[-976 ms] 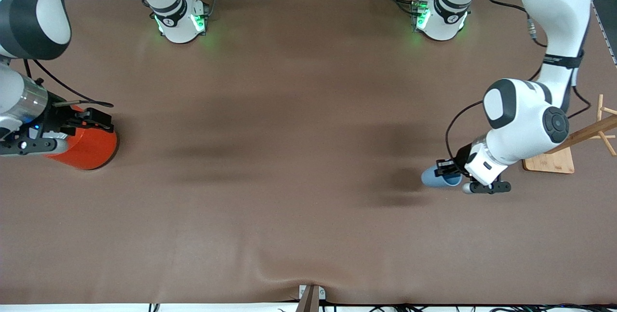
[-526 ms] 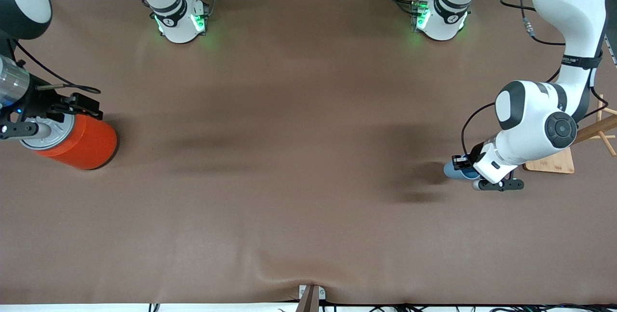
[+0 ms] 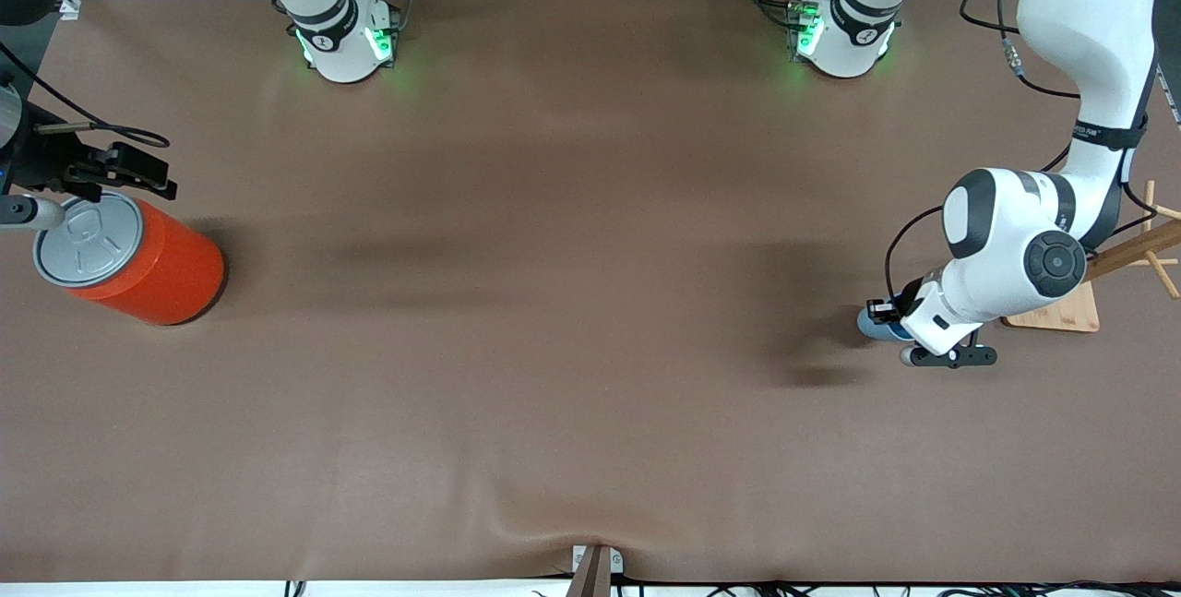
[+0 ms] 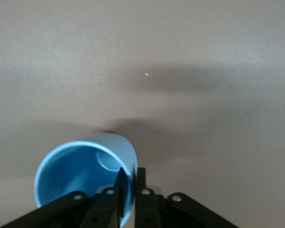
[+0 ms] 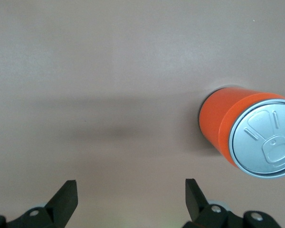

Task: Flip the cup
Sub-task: 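Set the cup upright on the table and open the left gripper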

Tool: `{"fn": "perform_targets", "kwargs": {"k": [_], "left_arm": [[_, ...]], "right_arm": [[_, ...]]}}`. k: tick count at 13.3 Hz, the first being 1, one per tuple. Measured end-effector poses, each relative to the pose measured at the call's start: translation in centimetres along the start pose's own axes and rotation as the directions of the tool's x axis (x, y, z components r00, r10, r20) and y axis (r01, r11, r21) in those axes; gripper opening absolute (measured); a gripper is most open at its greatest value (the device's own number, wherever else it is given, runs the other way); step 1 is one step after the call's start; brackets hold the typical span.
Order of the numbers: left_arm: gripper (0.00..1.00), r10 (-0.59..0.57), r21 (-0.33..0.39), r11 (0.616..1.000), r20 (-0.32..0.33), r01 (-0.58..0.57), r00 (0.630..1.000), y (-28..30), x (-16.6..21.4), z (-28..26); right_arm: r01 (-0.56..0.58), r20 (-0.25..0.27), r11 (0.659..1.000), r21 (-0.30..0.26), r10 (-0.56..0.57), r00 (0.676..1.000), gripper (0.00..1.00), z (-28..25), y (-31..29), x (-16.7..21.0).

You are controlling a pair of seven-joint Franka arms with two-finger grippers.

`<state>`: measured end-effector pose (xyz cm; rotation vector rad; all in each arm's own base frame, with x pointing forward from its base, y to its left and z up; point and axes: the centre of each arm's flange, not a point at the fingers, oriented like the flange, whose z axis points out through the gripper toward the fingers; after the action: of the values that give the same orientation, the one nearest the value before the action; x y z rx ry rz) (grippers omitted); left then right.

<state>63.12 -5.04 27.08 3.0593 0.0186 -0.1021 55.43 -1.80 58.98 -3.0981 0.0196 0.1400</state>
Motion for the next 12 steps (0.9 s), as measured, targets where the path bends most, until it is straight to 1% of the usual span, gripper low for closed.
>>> {"fn": "perform_targets", "kwargs": {"k": [2,3,4,5,6,8,10,12], "left_arm": [[0.41,0.001,-0.001,1.0,-0.022,-0.001,1.0,0.1,0.7,-1.3],[0.5,0.001,0.0,1.0,-0.024,-0.001,1.0,0.1,1.0,-2.3],[0.61,0.002,0.003,1.0,-0.018,-0.002,1.0,0.2,1.2,-3.5],[0.7,0.003,0.006,1.0,-0.011,-0.003,1.0,0.3,1.4,-5.2],[0.81,0.003,0.011,1.0,-0.005,-0.003,1.0,0.4,1.6,-7.3],[0.99,0.0,0.021,1.0,-0.002,0.0,1.0,0.3,1.6,-12.4],[1.0,-0.024,0.032,0.999,0.006,0.024,1.0,-1.0,0.8,-18.0],[1.0,-0.07,0.043,0.997,0.001,0.07,0.998,-3.7,-0.6,-23.4]], "right_arm": [[-0.032,0.016,0.999,0.0,0.032,0.999,1.0,-0.2,0.4,-0.3],[-0.042,0.024,0.999,0.001,0.042,0.999,1.0,-0.4,0.8,-0.5],[-0.05,0.028,0.999,0.001,0.05,0.998,1.0,-0.8,1.2,-0.7],[-0.059,0.031,0.998,0.002,0.059,0.998,1.0,-1.4,1.5,-1.0],[-0.07,0.032,0.998,0.002,0.069,0.997,1.0,-2.1,1.9,-1.2],[-0.081,0.038,0.997,0.003,0.081,0.996,1.0,-3.2,2.4,-1.8],[-0.084,0.039,0.996,-0.004,0.084,0.996,1.0,-3.6,2.5,-1.9],[-0.088,0.033,0.996,-0.033,0.089,0.996,1.0,-3.8,2.9,-2.0]]}}
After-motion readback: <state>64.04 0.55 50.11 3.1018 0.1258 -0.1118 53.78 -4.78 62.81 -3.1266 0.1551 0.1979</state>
